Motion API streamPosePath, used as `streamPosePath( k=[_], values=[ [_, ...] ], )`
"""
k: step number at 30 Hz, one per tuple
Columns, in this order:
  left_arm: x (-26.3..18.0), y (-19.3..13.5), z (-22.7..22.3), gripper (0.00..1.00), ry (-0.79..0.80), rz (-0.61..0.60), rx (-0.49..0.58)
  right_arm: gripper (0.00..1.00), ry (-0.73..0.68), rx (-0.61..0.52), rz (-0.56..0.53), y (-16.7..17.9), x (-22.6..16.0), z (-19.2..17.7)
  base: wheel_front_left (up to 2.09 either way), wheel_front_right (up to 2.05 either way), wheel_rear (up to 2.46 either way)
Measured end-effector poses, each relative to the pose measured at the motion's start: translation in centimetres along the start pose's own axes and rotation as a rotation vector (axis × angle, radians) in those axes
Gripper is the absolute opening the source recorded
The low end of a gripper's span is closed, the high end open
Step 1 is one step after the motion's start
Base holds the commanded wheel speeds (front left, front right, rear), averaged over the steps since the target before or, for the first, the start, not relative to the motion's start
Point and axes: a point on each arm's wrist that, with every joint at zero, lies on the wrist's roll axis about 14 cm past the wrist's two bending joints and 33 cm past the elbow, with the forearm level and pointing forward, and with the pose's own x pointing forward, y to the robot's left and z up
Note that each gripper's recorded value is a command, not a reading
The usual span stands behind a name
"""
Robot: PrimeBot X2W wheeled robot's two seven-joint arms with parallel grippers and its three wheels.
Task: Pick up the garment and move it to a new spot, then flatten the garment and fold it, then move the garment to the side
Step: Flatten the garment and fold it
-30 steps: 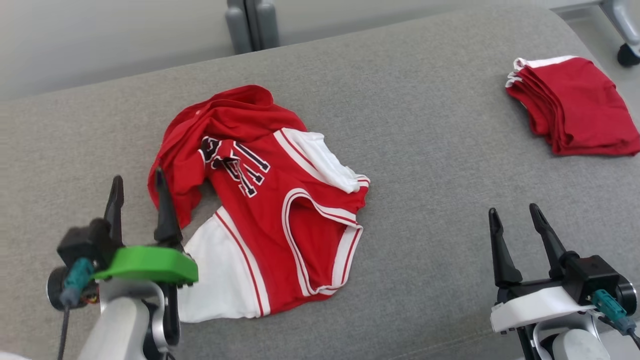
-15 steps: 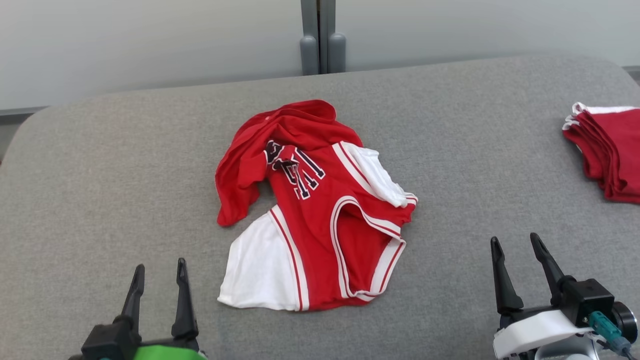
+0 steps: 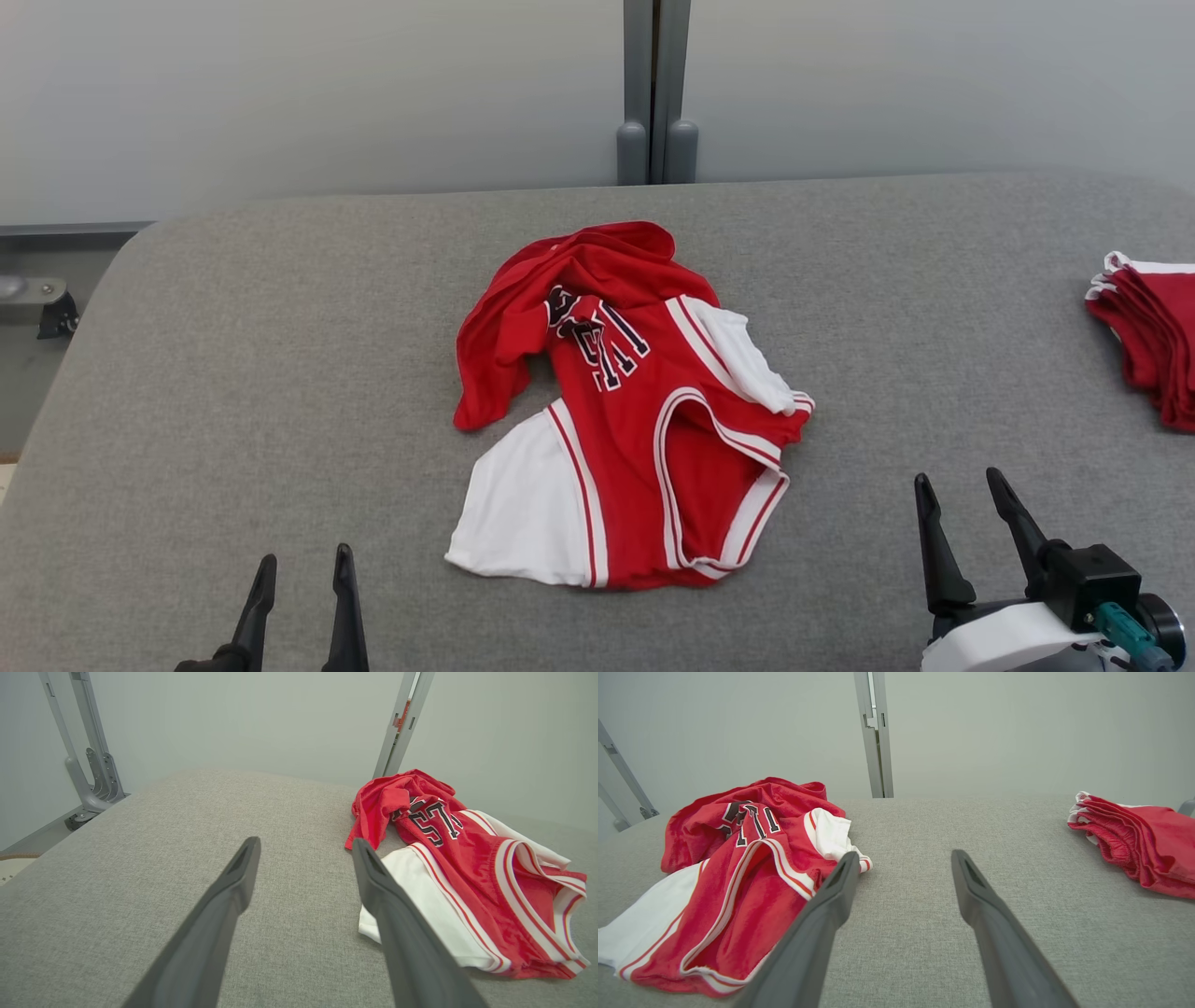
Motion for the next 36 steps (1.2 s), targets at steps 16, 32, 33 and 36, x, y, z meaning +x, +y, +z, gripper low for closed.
streamPosePath(
  k=[16, 32, 33, 36],
  values=[
    [0.4, -0.1, 0.3, 1.00, -0.008, 0.008, -0.012, 1.00, -0.043, 0.010, 0.382, 12.5, 3.5, 2.7, 0.00, 0.00, 0.00],
    [2.0, 0.0, 3.6, 1.00, -0.115, 0.042, -0.105, 1.00, 0.519, -0.576, 0.971, 21.6, 2.0, -6.9, 0.00, 0.00, 0.00],
    [2.0, 0.1, 3.9, 1.00, -0.125, 0.047, -0.111, 1.00, 0.549, -0.595, 0.985, 21.4, 1.9, -7.6, 0.00, 0.00, 0.00],
    [2.1, 0.1, 4.4, 1.00, -0.138, 0.055, -0.124, 1.00, 0.618, -0.629, 1.027, 21.2, 1.4, -9.3, 0.00, 0.00, 0.00]
  ],
)
